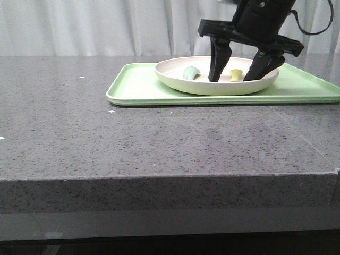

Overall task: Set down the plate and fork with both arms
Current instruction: 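Lower the right gripper into the plate and grasp the yellow fork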

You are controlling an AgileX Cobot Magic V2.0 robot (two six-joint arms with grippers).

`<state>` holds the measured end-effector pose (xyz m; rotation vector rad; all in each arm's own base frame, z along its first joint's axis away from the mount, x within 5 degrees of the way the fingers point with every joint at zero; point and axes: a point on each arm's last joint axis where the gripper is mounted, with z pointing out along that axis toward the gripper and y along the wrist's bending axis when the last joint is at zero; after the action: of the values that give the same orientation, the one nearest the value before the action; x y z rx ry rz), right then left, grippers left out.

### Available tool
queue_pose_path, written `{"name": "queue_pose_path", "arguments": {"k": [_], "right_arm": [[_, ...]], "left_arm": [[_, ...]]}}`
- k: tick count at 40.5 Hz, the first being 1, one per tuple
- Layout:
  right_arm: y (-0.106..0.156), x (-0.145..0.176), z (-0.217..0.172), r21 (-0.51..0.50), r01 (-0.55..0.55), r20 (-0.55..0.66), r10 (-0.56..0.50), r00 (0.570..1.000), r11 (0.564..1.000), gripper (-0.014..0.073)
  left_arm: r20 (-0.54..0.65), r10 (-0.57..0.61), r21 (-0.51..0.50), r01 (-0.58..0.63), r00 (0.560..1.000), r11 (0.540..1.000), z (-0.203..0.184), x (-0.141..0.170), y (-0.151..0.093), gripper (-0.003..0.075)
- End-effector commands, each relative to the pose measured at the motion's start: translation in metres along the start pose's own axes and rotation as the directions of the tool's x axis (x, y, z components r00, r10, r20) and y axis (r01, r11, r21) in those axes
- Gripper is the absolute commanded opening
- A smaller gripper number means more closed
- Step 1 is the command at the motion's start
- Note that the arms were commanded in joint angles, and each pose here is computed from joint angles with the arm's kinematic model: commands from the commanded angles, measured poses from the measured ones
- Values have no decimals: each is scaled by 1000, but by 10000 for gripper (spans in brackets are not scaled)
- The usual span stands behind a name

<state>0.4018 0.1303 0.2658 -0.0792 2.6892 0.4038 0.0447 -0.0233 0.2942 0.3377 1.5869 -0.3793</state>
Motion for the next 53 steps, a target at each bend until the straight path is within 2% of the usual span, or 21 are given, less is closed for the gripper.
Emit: {"name": "queue_pose_path", "arguments": {"k": [1, 9, 12, 19, 23, 36, 38, 47, 53], "right_arm": [[7, -11, -27, -26, 10, 102, -7, 995, 1000, 521], [5, -8, -25, -8, 19, 70, -18, 997, 1000, 518], [4, -7, -23, 2, 23, 52, -23, 998, 1000, 475], [3, -5, -22, 17, 33, 36, -33, 999, 999, 250], [3, -5, -22, 17, 33, 36, -33, 999, 999, 172], [3, -5, -22, 17, 33, 35, -33, 999, 999, 160], [3, -5, -22, 17, 33, 35, -33, 999, 999, 138], [3, -5, -22, 17, 33, 35, -33, 999, 999, -62], [4, -7, -25, 16, 34, 38, -35, 999, 999, -71]], "left_arm": [[92, -2, -1, 2, 996, 1000, -1, -15, 0, -18], [92, -2, -1, 2, 996, 1000, -1, -15, 0, -18], [92, -2, -1, 2, 996, 1000, -1, -15, 0, -18], [92, -2, -1, 2, 996, 1000, -1, -15, 0, -18], [92, -2, -1, 2, 996, 1000, -1, -15, 0, -18], [92, -2, -1, 2, 996, 1000, -1, -15, 0, -18], [92, -2, -1, 2, 996, 1000, -1, -15, 0, -18], [92, -2, -1, 2, 996, 1000, -1, -15, 0, -18], [92, -2, -1, 2, 996, 1000, -1, -15, 0, -18]]}}
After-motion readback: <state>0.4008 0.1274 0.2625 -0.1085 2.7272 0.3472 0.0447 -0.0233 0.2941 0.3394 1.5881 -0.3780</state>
